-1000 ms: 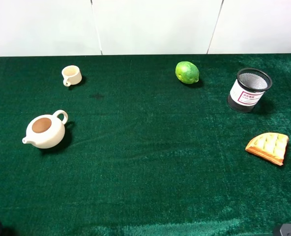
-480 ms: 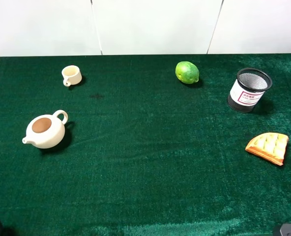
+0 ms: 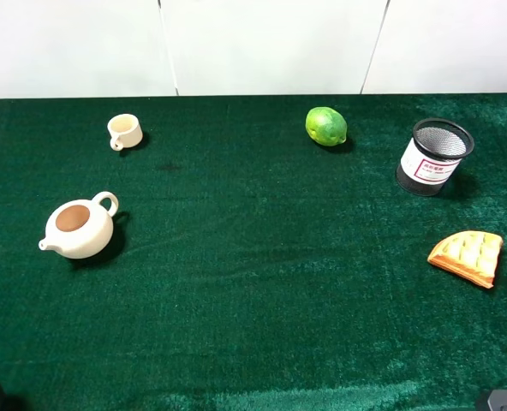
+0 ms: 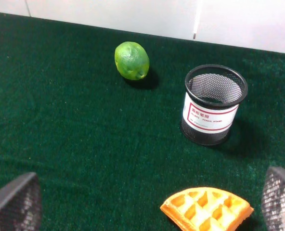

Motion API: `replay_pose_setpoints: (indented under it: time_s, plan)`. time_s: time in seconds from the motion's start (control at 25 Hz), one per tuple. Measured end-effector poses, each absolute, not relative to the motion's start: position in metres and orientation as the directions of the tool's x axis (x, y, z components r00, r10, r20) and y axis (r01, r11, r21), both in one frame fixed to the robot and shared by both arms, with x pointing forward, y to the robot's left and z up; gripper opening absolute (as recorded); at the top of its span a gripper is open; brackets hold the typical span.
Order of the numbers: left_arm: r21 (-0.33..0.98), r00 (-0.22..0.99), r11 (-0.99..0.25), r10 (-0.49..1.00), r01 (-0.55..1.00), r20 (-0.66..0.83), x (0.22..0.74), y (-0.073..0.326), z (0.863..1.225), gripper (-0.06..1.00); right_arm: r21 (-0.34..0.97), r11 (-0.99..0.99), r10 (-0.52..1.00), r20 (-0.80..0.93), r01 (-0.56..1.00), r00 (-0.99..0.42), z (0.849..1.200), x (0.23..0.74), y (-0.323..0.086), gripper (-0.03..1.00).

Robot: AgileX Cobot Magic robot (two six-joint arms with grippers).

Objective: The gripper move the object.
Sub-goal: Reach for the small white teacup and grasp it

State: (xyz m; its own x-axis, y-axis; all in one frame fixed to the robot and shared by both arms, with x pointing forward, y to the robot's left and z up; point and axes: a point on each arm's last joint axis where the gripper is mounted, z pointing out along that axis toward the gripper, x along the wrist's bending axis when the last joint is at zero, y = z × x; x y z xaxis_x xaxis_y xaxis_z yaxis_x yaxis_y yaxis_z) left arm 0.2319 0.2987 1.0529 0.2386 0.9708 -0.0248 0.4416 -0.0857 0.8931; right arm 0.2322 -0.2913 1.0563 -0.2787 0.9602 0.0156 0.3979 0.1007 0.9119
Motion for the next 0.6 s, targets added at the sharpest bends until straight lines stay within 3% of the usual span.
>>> replay_pose_setpoints:
  time_s: [0.44, 0.6]
  plan:
    - [0.94, 0.227, -0.07, 0.974, 0.335, -0.008, 0.234, 0.3, 1.065, 0.99, 0.912, 0.101, 0.96, 0.016, 0.398, -0.279, 1.056, 0.232, -0.291, 0.69]
    - [0.921, 0.196, -0.111, 0.98, 0.373, 0.038, 0.248, 0.301, 1.071, 0.99, 0.912, 0.1, 0.96, 0.016, 0.398, -0.279, 1.056, 0.232, -0.291, 0.69]
